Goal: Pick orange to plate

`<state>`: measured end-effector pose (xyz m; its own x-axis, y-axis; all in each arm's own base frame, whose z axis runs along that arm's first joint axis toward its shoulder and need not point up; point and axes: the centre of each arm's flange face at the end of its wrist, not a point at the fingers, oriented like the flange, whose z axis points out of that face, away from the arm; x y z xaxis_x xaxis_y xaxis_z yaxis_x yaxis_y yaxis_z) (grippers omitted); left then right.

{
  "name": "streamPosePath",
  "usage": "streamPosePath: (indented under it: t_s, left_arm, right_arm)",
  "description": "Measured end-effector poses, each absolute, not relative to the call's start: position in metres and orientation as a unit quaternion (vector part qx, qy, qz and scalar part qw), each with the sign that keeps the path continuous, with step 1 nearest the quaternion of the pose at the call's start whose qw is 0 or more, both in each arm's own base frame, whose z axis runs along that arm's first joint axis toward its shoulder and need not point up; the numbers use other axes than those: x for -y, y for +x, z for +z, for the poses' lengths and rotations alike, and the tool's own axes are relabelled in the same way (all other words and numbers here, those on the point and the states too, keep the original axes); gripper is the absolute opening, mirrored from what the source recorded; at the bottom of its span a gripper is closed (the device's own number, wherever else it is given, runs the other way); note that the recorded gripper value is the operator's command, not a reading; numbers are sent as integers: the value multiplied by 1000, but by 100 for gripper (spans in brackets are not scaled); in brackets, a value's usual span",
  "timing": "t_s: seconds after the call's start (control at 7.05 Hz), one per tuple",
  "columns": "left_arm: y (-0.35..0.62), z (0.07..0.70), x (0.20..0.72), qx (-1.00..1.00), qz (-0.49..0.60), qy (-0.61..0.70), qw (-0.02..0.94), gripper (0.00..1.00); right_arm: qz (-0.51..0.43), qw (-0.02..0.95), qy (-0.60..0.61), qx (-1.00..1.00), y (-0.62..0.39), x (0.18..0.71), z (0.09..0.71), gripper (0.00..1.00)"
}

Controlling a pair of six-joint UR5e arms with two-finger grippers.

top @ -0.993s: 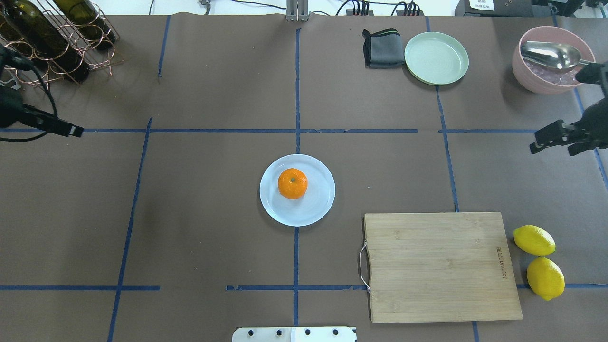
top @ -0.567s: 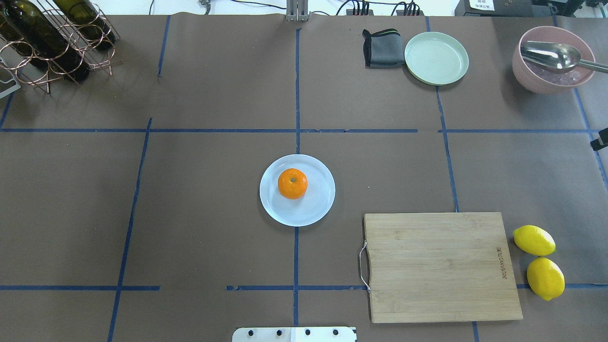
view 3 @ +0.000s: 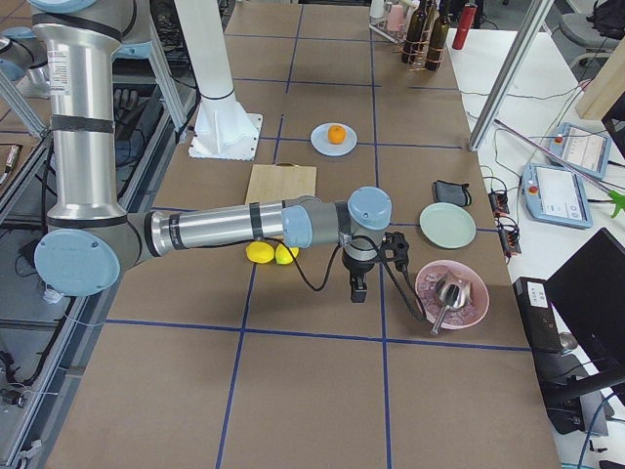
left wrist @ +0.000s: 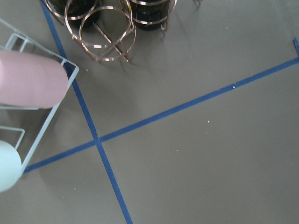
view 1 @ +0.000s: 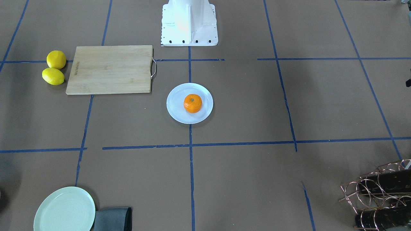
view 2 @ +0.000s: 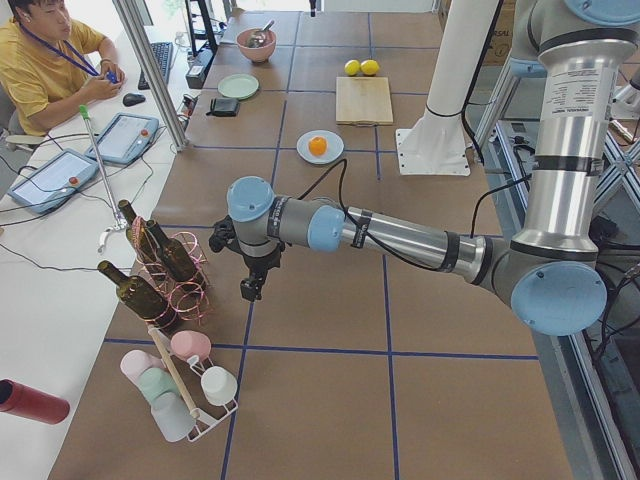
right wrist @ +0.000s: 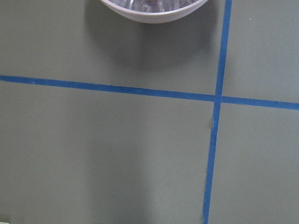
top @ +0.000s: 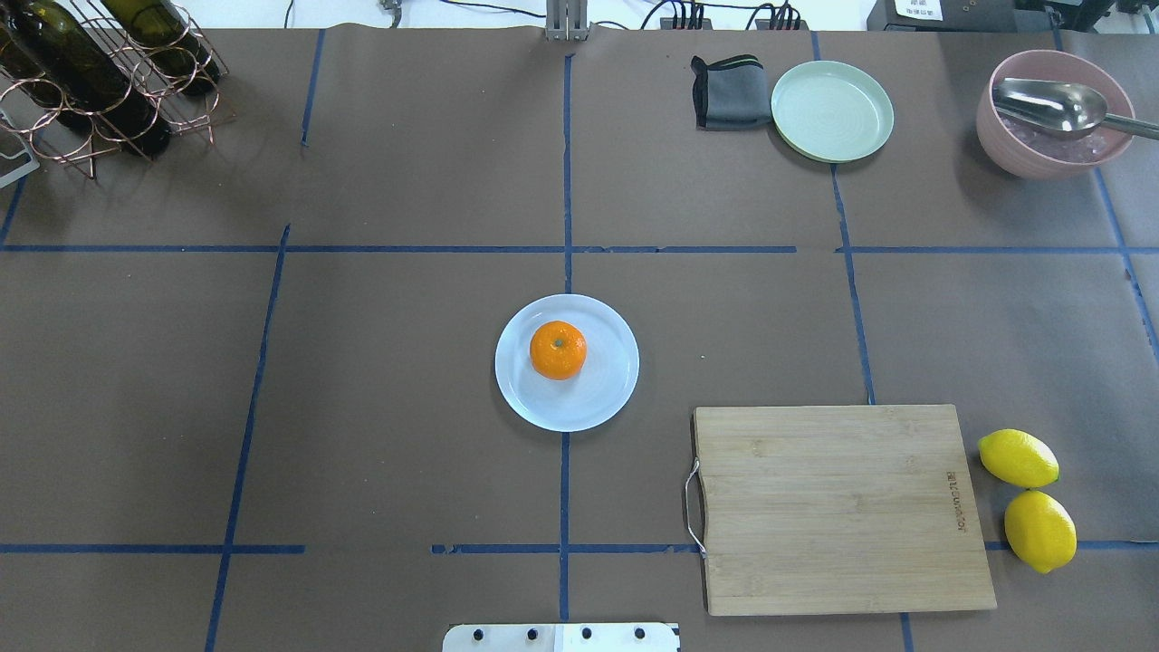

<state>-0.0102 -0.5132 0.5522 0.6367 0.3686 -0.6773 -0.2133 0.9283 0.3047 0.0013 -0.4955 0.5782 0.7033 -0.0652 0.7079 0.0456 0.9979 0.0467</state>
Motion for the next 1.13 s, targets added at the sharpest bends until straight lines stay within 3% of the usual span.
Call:
streamPosePath:
  t_s: [1.13]
  left_arm:
    - [-7,577,503,-419,154,78,892,100]
  right_arm:
    - [-26,923,5,384,2,495,576,100]
